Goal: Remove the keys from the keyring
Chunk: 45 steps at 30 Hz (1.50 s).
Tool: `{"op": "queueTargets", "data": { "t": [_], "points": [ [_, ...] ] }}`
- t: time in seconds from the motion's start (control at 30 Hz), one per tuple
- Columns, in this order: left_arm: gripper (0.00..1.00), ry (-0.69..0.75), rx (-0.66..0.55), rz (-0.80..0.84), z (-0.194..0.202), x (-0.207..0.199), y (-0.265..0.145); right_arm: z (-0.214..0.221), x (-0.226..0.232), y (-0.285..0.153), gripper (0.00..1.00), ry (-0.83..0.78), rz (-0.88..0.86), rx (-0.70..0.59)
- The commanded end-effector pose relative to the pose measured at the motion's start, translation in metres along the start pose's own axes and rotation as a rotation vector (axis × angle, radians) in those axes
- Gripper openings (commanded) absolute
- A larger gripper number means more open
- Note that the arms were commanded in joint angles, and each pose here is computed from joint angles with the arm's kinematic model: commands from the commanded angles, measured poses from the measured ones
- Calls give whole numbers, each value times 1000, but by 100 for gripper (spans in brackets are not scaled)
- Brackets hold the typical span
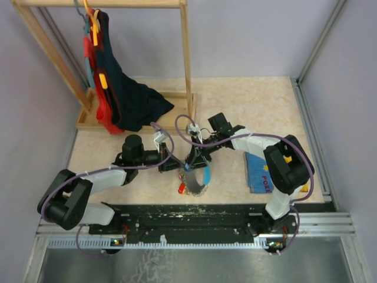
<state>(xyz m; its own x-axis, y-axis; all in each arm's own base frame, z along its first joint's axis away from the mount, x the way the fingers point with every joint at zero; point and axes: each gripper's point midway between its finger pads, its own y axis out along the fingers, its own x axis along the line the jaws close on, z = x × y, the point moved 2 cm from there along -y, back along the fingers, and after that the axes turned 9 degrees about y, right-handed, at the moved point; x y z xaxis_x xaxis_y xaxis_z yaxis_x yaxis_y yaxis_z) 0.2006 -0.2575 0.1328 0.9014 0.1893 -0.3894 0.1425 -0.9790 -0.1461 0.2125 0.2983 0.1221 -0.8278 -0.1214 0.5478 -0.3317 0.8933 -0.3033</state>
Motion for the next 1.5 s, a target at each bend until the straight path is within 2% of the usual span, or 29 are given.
{"op": "queueTargets", "data": {
  "t": [0.0, 0.43, 0.57, 0.83, 1.13, 1.33, 1.47],
  "points": [
    [0, 81, -46, 20, -23, -6, 1, -14, 15, 3, 42, -86, -62, -20],
    [0, 84, -47, 20, -24, -7, 1, -19, 19, 6, 14, -56, -92, -33],
    [0, 82, -45, 14, -24, -7, 0, -22, 22, 6, 0, -42, -119, -41],
    [2, 77, -27, -17, -16, 0, 0, -32, 27, -4, 0, -21, -119, -37],
    [9, 57, -18, -19, -11, 5, 3, -32, 15, -2, 0, 80, -66, -6],
    [16, 49, -16, 1, -7, 2, 3, -31, 12, -2, 0, 88, -57, -2],
    [26, 51, -18, 7, -6, -1, 1, -30, 12, -2, 0, 92, -61, -2]
  ]
}}
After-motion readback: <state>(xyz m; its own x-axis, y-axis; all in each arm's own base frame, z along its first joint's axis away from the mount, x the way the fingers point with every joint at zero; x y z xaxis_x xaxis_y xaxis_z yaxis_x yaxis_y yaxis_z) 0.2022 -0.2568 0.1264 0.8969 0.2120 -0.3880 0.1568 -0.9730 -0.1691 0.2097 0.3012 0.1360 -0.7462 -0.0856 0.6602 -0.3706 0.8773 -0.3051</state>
